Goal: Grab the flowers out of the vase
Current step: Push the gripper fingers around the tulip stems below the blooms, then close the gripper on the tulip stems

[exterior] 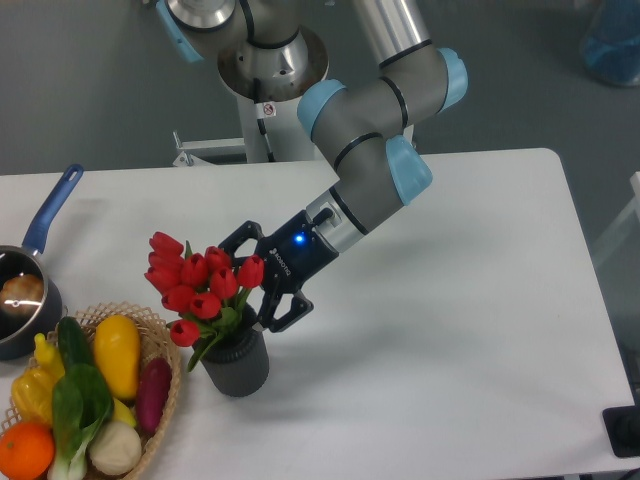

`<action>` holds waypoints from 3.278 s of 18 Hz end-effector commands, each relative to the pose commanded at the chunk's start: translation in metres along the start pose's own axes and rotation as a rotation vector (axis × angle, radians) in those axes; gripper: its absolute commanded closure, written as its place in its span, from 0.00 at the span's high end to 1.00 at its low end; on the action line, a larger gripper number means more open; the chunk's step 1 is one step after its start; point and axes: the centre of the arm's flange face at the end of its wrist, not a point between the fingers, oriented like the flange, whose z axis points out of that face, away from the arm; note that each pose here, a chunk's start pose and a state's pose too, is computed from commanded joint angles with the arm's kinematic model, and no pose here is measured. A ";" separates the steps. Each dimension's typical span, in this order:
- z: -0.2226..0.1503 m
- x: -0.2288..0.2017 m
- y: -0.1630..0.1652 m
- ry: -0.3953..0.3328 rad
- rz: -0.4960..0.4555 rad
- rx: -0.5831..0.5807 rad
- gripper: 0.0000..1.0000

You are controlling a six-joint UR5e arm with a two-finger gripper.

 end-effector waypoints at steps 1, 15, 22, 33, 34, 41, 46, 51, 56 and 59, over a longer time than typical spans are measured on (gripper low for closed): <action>0.000 0.000 0.000 0.000 0.000 0.000 0.66; -0.002 0.000 0.000 -0.004 -0.002 0.004 0.48; -0.003 0.000 -0.006 0.001 -0.002 0.054 0.48; -0.002 0.001 -0.005 0.003 -0.003 0.054 0.41; -0.002 0.001 -0.006 0.002 -0.002 0.054 0.41; -0.005 0.003 -0.003 -0.002 -0.011 0.054 0.36; -0.005 0.004 -0.001 -0.001 -0.015 0.056 0.33; -0.005 0.004 -0.003 0.000 -0.009 0.068 0.33; -0.012 0.004 -0.005 -0.009 -0.012 0.100 0.33; -0.013 0.004 -0.006 -0.008 -0.014 0.119 0.33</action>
